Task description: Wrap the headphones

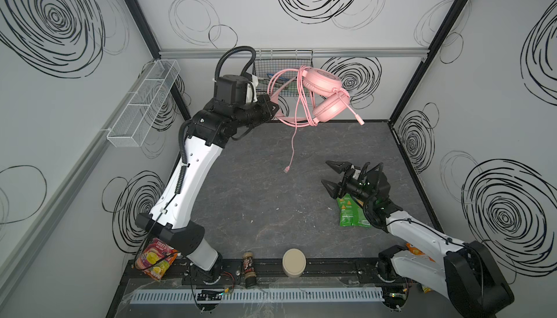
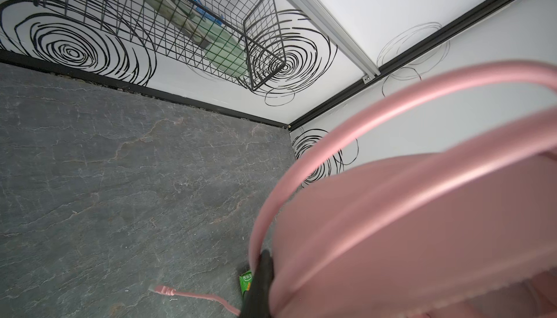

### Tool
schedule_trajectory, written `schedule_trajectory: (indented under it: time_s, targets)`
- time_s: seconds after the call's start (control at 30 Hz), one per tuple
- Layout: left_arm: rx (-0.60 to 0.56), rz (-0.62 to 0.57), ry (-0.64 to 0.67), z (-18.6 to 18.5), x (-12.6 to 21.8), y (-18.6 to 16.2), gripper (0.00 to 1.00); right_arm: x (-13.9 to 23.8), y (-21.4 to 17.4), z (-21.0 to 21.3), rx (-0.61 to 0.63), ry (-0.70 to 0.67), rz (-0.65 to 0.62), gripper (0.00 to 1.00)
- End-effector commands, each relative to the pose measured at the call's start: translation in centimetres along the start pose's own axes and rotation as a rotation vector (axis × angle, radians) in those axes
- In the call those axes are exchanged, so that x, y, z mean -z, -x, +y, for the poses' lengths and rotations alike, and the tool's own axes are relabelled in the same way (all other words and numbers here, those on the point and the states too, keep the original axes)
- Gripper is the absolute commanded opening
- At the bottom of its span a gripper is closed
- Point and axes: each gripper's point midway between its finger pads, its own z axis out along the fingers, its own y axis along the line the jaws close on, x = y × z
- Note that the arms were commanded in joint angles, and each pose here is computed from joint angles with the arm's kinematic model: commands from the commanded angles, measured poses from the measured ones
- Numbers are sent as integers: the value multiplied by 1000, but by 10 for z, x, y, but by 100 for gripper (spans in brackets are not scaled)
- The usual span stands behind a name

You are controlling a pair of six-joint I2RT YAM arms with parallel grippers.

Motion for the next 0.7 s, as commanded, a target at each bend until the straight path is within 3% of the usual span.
schedule_trajectory:
  time_s: [0.0,0.67]
  targets:
    - [-29,-105,-147,-44,13,25,0,-8,-3,9,-98,81,-1,92]
    - [-45,-63,-167,-56,-2,6,0,-25,-31,-2,-121,56,53,94]
